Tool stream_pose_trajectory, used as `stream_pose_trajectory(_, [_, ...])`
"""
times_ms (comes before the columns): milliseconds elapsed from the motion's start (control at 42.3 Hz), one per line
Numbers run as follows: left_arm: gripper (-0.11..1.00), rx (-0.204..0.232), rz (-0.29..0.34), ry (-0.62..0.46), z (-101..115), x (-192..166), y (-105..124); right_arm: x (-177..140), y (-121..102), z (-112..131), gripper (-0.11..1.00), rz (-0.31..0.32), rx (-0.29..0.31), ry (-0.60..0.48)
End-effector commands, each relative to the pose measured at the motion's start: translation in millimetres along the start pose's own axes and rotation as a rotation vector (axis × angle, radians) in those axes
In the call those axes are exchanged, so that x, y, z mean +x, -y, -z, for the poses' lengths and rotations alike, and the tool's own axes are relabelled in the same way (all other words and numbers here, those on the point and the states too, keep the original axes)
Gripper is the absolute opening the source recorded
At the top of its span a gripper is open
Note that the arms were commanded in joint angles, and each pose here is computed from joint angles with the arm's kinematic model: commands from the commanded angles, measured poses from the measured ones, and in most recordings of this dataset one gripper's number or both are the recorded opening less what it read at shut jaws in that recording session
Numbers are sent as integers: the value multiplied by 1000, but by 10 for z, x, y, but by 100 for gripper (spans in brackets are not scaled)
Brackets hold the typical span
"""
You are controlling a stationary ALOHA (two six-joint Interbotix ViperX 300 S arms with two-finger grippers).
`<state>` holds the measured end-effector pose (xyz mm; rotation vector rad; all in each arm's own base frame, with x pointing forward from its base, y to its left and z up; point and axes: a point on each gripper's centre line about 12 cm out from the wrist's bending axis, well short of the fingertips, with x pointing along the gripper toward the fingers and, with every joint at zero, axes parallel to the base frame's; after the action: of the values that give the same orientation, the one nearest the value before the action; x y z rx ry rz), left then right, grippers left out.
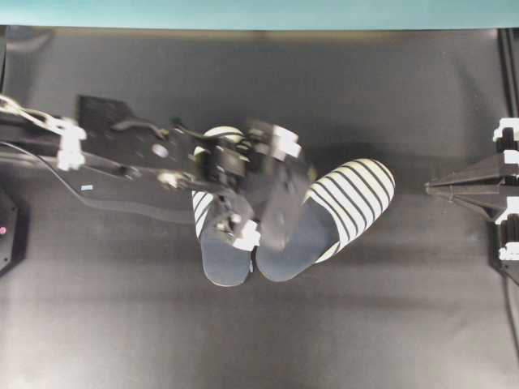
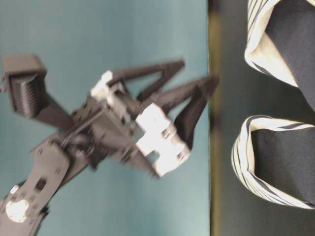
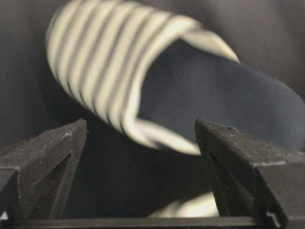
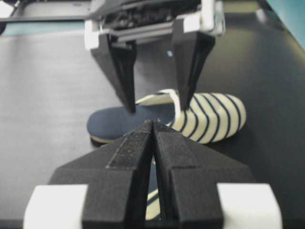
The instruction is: Arrange the slippers with the left arm.
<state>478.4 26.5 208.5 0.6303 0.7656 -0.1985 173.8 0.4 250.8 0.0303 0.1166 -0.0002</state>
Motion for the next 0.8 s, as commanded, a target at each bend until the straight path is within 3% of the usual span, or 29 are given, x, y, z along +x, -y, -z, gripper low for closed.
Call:
stream_pose_trajectory(0, [89,48,-34,41,-86,94,-75,5,-6,-35,1,-3,7,15])
stream_pose_trajectory(331, [89,112,-17,16,19,689,-15,4,-5,-14,1,-3,6,17])
stream_pose_trajectory(590, [86,88,6,-28,198,939,8,-1,-5,-3,1,-3,6,18])
stream_pose_trajectory(709, [79,86,11,-34,218,943,25,-9,-4,4,1,-3,6,18])
stream_pose_trajectory(779, [65,85,11,-30,193,941,36,-9,-4,11,1,-3,6,17])
